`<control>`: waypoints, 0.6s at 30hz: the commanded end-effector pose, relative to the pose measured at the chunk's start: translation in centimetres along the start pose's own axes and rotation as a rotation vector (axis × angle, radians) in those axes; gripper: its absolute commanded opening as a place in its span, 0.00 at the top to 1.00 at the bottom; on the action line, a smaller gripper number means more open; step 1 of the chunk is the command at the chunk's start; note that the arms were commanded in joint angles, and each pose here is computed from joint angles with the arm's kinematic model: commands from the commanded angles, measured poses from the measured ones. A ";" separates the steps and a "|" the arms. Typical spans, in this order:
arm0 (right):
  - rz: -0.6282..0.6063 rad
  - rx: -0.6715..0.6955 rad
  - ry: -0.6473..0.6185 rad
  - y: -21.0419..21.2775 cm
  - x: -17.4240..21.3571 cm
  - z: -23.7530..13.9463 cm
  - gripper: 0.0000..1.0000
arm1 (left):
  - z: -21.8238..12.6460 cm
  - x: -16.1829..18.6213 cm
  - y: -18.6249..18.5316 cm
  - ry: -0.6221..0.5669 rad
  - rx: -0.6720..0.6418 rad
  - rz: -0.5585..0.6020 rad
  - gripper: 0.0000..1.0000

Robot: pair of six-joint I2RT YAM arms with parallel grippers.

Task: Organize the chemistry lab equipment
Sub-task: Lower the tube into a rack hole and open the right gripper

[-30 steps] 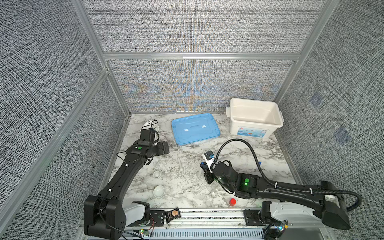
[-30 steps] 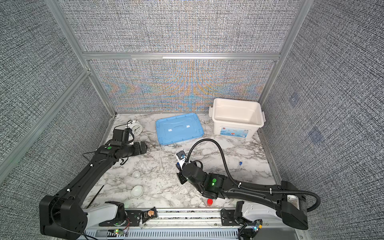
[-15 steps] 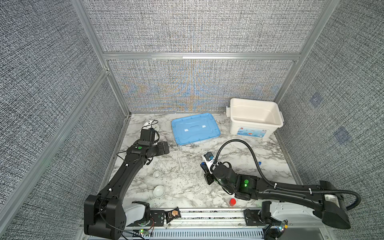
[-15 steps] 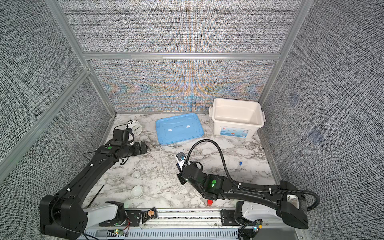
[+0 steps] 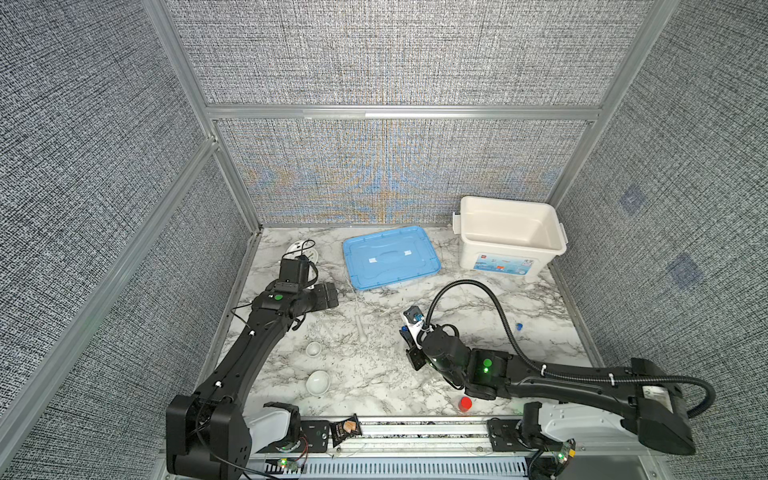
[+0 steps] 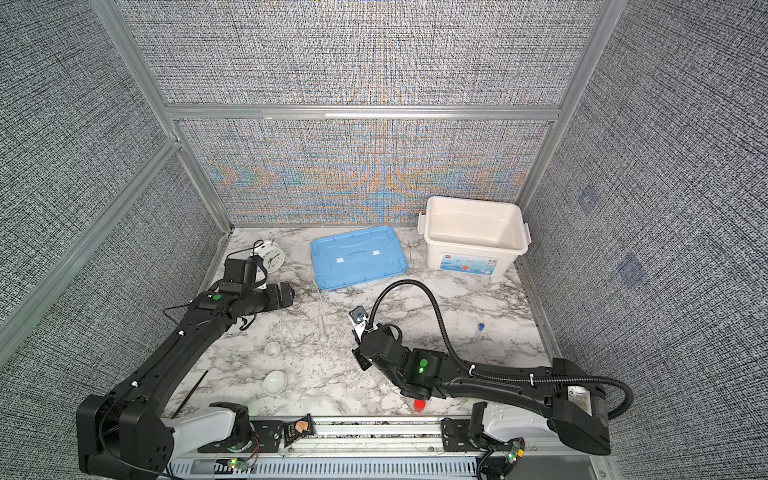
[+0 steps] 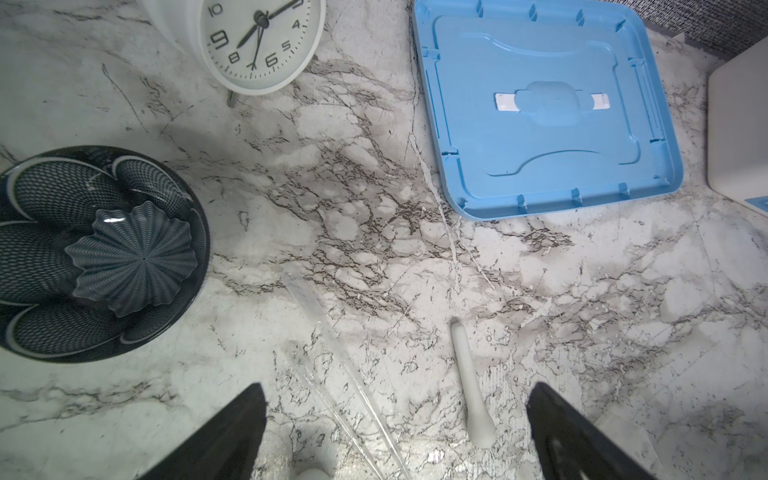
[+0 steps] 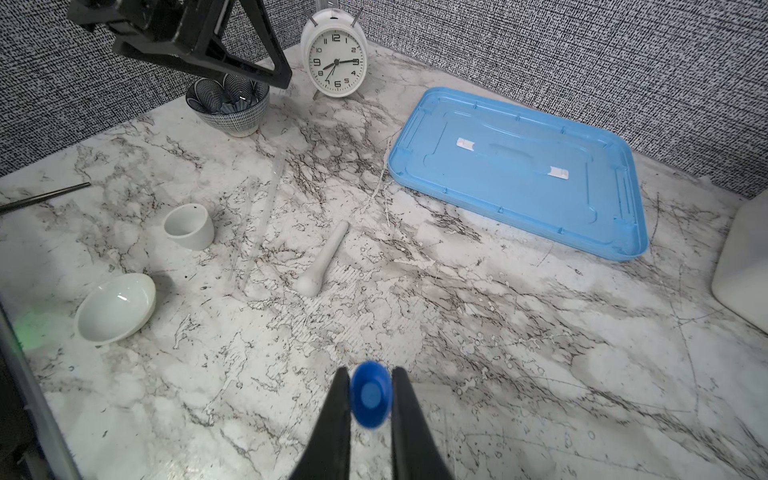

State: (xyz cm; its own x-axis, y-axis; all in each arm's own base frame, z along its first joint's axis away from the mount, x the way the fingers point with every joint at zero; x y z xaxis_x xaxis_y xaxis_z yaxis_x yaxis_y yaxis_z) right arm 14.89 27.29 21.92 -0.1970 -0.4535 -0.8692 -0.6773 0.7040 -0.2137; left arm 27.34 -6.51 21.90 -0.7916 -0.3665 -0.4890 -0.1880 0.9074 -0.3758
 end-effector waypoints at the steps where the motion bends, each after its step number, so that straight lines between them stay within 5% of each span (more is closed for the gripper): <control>1: 0.007 0.004 -0.024 0.1 -0.2 0.2 0.87 | 0.1 -0.2 -0.3 -0.003 0.022 -0.002 0.01; 12: -0.017 -0.019 -0.013 0.6 1.0 0.8 0.84 | 0.3 -0.2 -0.2 -0.001 0.018 -0.006 0.01; 18: -0.003 -0.018 -0.001 0.6 1.0 0.6 0.74 | 0.5 -0.2 -0.3 0.015 0.022 -0.005 0.01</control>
State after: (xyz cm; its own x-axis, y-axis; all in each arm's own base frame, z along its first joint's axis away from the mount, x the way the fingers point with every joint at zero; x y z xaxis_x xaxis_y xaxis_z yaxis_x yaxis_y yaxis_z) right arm 14.70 27.65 20.49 -0.1869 -0.4695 -0.8630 -0.6982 0.6814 -0.2195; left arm 27.59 -6.75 21.29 -0.8052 -0.3652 -0.4671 -0.1867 0.9039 -0.3848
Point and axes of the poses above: each gripper's point midway between its finger pads, its own z axis out along the fingers, its own y axis along the line the jaws close on, x = y × z, the point moved 8 cm from there along -z, back along the fingers, and after that the axes turned 12 degrees about -z, right-handed, at the moved point
